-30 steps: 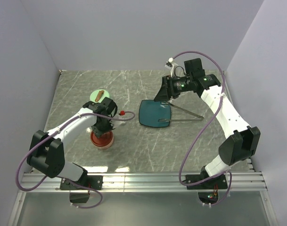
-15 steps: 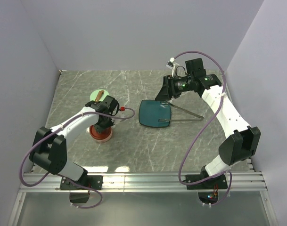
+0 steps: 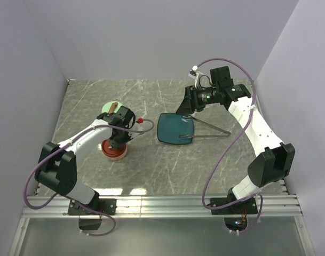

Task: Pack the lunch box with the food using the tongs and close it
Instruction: Move the lunch box

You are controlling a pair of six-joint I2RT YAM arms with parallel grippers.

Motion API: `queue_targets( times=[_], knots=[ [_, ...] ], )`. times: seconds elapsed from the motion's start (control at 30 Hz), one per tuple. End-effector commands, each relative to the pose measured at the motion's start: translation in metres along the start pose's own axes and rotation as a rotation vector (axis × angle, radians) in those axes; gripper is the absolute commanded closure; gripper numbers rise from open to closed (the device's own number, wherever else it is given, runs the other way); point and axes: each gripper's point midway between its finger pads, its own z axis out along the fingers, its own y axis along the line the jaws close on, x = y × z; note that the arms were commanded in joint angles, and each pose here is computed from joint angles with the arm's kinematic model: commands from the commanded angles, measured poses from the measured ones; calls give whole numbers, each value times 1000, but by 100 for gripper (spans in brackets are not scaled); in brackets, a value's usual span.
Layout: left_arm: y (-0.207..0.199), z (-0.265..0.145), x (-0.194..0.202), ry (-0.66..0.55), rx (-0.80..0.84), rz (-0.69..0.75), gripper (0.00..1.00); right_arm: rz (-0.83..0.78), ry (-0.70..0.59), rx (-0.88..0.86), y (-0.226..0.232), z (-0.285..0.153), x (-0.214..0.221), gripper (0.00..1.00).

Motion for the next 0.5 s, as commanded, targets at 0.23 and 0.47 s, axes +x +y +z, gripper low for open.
queue_targets(
  times=[0.23,0.47],
  knots=[
    [-5,-30,-20,-98,59,-30,62,-28,-28,-6,9,-11,-4,40],
    [-16,-46,-25,-150,119,-42,50,-31,-23,-9,10,-12,-4,39]
  ],
)
